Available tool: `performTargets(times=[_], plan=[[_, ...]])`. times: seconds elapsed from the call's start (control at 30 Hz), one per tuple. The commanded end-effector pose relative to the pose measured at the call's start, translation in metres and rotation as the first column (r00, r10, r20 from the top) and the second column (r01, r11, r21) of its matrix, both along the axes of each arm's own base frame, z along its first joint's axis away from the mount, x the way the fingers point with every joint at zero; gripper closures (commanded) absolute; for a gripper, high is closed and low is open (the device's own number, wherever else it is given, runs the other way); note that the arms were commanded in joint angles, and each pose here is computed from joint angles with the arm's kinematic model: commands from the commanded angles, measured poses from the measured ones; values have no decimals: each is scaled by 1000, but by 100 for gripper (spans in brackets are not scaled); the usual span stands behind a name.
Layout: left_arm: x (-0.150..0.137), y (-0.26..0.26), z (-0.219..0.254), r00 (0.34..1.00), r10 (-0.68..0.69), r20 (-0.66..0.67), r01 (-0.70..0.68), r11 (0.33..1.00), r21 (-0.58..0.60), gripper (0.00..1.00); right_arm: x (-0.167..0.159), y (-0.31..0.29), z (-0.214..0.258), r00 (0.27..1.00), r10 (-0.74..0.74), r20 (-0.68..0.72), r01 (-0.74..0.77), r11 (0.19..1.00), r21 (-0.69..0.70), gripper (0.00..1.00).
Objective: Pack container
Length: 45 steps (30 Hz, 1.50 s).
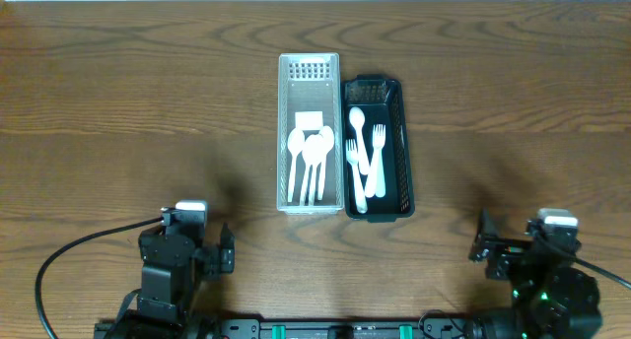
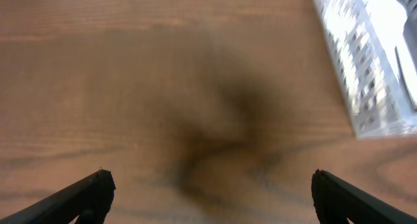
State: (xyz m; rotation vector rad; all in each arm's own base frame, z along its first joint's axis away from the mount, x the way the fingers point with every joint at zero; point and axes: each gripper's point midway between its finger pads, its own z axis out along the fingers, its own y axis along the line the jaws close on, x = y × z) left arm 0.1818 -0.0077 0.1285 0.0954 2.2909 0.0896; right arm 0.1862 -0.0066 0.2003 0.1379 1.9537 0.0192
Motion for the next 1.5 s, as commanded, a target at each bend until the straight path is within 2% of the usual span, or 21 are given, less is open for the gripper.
performTargets(times=[0.0,0.17,0.3,0.37,0.47,0.57,1.47], plan=[[-4,4,-1,1000,16,-10,-16,1000,9,2,13,4,-20,999,30,42,-29,999,-19,1],[-6,4,-3,1000,17,-24,-16,1000,13,2,39,7,-10,970,33,239,-31,999,-10,1],[-6,4,-3,1000,17,-24,-16,1000,13,2,51,8,10,915,57,399,-29,997,-76,1],[-6,4,-3,1000,17,-24,-16,1000,13,2,54,10,11,898,74,435,-32,994,-104,1],[-6,4,-3,1000,17,-24,-16,1000,13,2,58,16,-11,914,99,393,-60,992,-110,1],[-6,4,-3,1000,17,-24,-16,1000,13,2,59,33,-44,936,187,300,-162,981,-107,1],[-6,4,-3,1000,17,-24,-16,1000,13,2,59,34,-44,934,193,300,-168,980,-107,1]])
